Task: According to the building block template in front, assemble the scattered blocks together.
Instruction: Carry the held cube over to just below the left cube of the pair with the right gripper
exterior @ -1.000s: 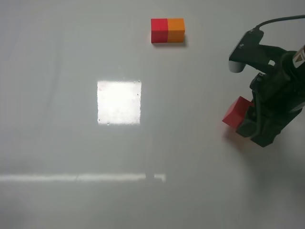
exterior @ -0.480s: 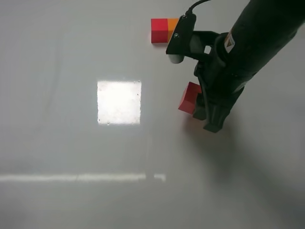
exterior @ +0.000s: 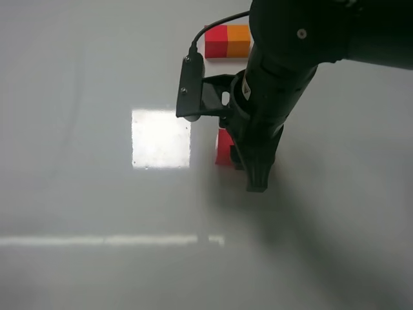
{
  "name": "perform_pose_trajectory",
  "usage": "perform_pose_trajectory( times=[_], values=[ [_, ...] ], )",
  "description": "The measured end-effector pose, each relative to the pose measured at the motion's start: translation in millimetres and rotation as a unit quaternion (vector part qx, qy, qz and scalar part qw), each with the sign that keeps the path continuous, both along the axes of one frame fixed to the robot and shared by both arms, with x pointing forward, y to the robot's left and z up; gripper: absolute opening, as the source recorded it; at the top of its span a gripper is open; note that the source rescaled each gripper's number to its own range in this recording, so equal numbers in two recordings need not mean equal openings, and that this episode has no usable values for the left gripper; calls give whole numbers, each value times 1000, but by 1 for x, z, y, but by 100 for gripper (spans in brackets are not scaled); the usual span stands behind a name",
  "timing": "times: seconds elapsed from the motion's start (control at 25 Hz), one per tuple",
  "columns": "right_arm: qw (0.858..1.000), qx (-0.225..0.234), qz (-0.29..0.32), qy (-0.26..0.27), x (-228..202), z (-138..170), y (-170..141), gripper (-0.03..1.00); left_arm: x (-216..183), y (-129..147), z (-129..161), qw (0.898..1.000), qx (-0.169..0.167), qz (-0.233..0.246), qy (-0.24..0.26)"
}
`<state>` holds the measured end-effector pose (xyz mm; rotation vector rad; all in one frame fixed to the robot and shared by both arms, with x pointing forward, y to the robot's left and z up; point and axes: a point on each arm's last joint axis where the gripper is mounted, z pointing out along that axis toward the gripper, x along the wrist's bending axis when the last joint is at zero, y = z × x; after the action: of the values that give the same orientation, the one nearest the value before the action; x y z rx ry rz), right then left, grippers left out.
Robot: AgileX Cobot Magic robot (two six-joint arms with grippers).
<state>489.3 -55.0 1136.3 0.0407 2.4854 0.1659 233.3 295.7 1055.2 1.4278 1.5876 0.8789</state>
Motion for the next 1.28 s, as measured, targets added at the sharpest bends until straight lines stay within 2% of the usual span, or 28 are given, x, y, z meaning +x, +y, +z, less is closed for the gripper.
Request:
perform_pose_trajectory(
  times=[0.44, 1.08, 1.16, 1.28],
  values=[
    [1000, -17, 8, 8, 6, -12, 7, 2, 0, 0, 0, 1000, 0, 0, 0],
    [1000, -15, 6, 8, 6, -12, 7, 2, 0, 0, 0, 1000, 0, 0, 0],
    [1000, -13, 4, 9, 6, -12, 7, 7, 0, 0, 0, 1000, 0, 0, 0],
    [1000, -11, 0, 10, 6, -13, 7, 32, 0, 0, 0, 1000, 0, 0, 0]
  ],
)
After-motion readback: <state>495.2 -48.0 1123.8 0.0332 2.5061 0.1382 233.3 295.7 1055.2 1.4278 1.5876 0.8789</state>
